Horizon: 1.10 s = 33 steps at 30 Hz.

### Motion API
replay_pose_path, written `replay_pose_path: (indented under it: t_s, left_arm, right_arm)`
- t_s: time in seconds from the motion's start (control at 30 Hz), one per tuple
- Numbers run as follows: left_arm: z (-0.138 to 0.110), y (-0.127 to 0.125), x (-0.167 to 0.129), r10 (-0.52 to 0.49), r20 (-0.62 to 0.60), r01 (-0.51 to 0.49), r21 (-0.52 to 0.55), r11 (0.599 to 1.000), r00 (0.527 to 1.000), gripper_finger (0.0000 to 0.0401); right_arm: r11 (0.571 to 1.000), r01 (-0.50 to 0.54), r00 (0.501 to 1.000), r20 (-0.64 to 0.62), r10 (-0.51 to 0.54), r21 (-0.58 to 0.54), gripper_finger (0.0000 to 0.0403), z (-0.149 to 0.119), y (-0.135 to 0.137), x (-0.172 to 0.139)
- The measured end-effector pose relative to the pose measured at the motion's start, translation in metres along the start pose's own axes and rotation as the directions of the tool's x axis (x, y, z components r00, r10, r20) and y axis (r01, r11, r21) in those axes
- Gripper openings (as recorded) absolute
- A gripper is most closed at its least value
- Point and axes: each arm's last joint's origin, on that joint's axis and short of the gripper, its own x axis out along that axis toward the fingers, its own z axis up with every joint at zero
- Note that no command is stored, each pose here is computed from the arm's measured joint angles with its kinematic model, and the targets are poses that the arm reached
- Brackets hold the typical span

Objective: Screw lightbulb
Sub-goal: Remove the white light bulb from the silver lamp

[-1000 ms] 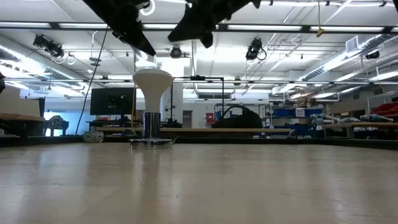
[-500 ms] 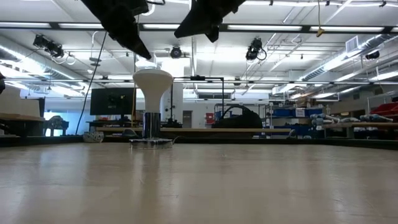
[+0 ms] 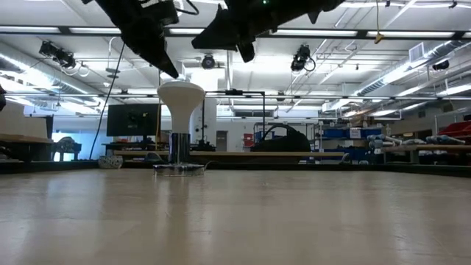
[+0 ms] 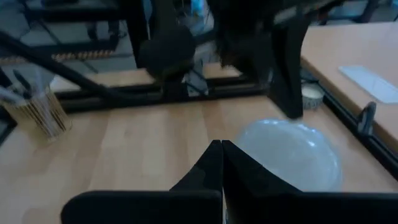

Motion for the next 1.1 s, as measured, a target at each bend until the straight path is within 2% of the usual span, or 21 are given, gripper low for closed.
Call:
replay_pose_path:
  t_s: [0.2,0.57,1.1]
  left_arm:
    - [0.003,-0.002,0.017,0.004,-0.025,-0.004,0.008,1.000,1.000,0.0000]
    - [0.002,-0.003,0.020,0.001,-0.051,-0.001,0.002,1.000,0.999,0.0000]
    - [0.000,-0.004,0.020,0.001,-0.072,-0.003,-0.016,1.000,0.997,0.0000]
  right_arm:
    - [1.000,0.002,1.000,-0.014,-0.002,0.021,0.0009,-0.013,0.000,0.010]
    - [0.998,0.042,0.997,-0.060,-0.040,0.038,0.0009,-0.036,-0.016,0.033]
    - [0.994,0.086,0.994,-0.074,-0.081,0.066,0.0009,-0.035,-0.042,0.033]
